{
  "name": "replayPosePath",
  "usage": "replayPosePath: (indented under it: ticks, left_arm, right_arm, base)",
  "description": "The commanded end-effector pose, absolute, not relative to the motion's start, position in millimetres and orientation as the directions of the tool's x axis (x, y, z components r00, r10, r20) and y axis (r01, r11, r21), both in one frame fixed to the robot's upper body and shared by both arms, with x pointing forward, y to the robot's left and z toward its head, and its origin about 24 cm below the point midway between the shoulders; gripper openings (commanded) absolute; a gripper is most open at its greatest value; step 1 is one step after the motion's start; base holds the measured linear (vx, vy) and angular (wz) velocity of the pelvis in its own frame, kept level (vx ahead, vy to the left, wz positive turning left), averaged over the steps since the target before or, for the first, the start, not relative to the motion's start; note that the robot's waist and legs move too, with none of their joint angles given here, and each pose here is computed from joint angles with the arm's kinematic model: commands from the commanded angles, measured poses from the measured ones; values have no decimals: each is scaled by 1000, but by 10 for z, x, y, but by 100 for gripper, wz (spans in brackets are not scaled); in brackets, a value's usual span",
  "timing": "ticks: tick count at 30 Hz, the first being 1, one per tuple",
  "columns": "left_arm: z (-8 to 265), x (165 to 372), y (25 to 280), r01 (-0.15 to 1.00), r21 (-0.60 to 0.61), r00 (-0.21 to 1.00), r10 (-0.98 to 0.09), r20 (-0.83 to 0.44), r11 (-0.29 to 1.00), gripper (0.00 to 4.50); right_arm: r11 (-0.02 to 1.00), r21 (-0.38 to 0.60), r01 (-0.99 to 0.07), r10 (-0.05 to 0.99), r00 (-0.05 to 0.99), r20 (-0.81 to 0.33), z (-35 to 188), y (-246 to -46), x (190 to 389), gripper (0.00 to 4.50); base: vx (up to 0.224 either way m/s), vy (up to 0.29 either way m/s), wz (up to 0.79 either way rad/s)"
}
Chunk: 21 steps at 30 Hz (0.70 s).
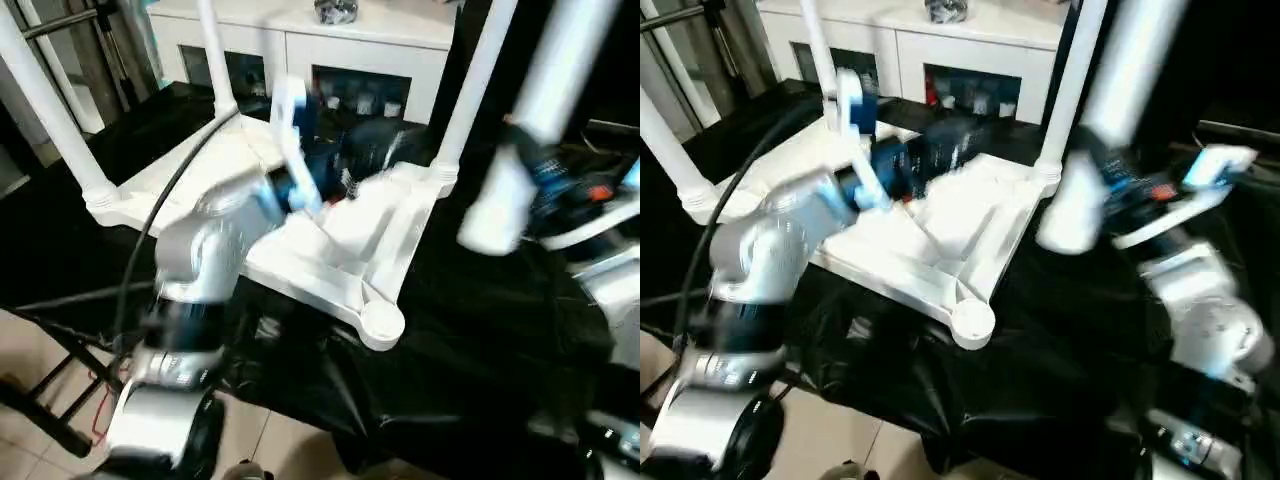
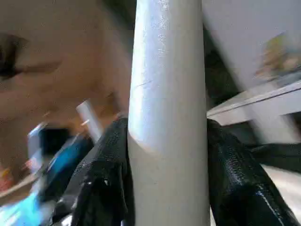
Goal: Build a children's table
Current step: Pick table leg
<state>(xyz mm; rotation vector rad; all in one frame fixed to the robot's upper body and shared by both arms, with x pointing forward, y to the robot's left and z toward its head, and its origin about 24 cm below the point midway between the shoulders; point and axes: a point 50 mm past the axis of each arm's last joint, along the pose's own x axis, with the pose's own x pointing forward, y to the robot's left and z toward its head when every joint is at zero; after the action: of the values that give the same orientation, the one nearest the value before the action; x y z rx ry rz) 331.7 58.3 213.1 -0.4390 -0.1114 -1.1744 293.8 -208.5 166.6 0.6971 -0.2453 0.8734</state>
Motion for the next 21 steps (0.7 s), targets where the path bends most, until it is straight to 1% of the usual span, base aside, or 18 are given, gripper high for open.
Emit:
replayPosePath:
  ticks: [1, 3, 5, 6, 8, 12, 14, 17, 18, 19, 21]
  left_arm:
    - [2190, 3338, 565, 906, -306, 387, -862, 327, 291, 246]
    - [2187, 3344, 523, 906, -316, 381, -868, 318, 282, 246]
    - [2169, 3343, 501, 906, -315, 378, -873, 307, 282, 246]
    - [2137, 3331, 468, 906, -321, 371, -880, 295, 274, 246]
    - [2062, 3298, 408, 902, -342, 362, -892, 270, 262, 246]
    - [2018, 3280, 372, 892, -368, 367, -896, 252, 262, 246]
    - [1972, 3291, 360, 875, -391, 393, -891, 229, 285, 246]
    - [1924, 3320, 363, 848, -420, 436, -876, 205, 324, 246]
    - [1919, 3358, 379, 818, -447, 483, -854, 193, 362, 246]
    - [1919, 3358, 379, 818, -447, 483, -854, 193, 362, 246]
    - [1922, 3407, 405, 780, -471, 541, -822, 177, 412, 246]
  right_arm:
    - [384, 426, -819, 695, 560, 452, 1680, -1933, 2893, 184]
    - [351, 434, -830, 727, 533, 432, 1631, -1855, 2885, 184]
    - [341, 439, -831, 735, 527, 427, 1614, -1822, 2889, 184]
    - [327, 448, -832, 749, 517, 415, 1589, -1776, 2897, 184]
    - [314, 445, -839, 801, 486, 350, 1501, -1665, 2905, 184]
    - [295, 440, -848, 832, 455, 319, 1470, -1589, 2906, 184]
    - [289, 432, -854, 849, 437, 296, 1457, -1530, 2916, 184]
    - [332, 412, -849, 856, 454, 245, 1426, -1464, 2979, 184]
    - [379, 396, -836, 848, 486, 213, 1412, -1422, 3046, 184]
    - [379, 396, -836, 848, 486, 213, 1412, -1422, 3046, 184]
    - [428, 373, -823, 842, 514, 166, 1394, -1362, 3111, 184]
  base:
    - [0, 0, 0]
    - [0, 0, 0]
    - [0, 0, 0]
    - [0, 0, 0]
    - [0, 0, 0]
    - [0, 0, 0]
    - [0, 0, 0]
    - [0, 0, 0]
    - [0, 0, 0]
    - [0, 0, 0]
    - [0, 0, 0]
